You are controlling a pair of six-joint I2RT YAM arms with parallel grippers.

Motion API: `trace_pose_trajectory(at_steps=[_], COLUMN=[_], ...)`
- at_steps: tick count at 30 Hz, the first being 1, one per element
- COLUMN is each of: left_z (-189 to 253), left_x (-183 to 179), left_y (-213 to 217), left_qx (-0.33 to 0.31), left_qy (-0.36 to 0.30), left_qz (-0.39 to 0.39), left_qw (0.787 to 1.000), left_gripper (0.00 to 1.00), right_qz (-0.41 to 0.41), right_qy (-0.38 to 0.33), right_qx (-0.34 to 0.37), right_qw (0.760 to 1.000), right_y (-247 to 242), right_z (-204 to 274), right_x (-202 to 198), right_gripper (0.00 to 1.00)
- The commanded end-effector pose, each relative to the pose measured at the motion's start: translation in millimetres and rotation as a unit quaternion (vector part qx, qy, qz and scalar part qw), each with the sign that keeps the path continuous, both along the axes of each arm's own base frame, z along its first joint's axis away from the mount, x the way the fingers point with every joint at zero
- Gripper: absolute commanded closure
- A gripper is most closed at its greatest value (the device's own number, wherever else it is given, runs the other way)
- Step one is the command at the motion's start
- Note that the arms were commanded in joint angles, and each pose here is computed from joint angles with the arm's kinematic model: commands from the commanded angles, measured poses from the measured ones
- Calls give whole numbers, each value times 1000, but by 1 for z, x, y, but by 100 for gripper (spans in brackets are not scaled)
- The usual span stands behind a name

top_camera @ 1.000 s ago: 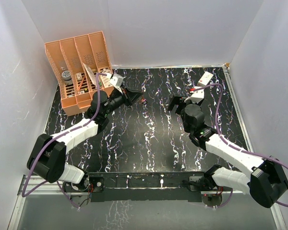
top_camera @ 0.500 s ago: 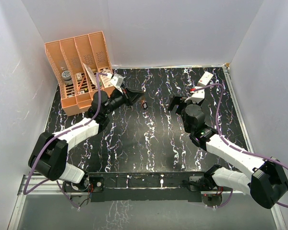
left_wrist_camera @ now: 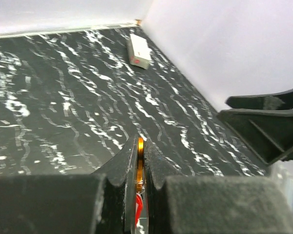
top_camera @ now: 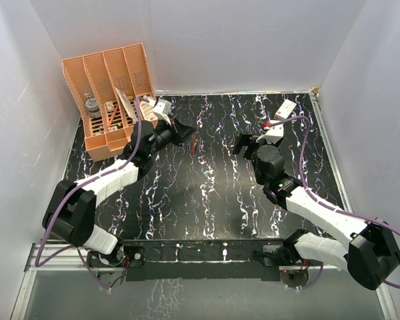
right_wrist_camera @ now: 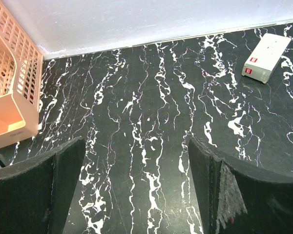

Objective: Put the keys on the keyring

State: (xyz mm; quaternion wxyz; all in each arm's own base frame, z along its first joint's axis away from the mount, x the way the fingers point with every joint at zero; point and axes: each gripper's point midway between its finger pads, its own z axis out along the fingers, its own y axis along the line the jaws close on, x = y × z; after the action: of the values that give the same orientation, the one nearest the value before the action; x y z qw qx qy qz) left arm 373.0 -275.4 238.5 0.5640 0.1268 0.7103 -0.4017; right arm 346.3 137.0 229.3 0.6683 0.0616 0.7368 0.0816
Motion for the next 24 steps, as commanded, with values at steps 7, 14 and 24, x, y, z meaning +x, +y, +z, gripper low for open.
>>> trace_pose_trajectory(at_steps=[7, 14, 24], left_z=[-27, -21, -47], left_x=[18, 13, 0], left_y=[-4, -5, -30], left_qx=[-28, -35, -42], left_qy=[93, 88, 127], left_qz=[-11, -20, -65], left_qw=[995, 995, 989], left_gripper=[100, 100, 100], right_qz=[-4, -1, -1], right_qy=[-24, -20, -19], right_qx=[17, 16, 18], right_qw=[1000, 1000, 1000], right_y=[-2, 0, 1], right_z=[20, 16, 15], right_x=[-1, 1, 2], right_gripper=[15, 15, 15])
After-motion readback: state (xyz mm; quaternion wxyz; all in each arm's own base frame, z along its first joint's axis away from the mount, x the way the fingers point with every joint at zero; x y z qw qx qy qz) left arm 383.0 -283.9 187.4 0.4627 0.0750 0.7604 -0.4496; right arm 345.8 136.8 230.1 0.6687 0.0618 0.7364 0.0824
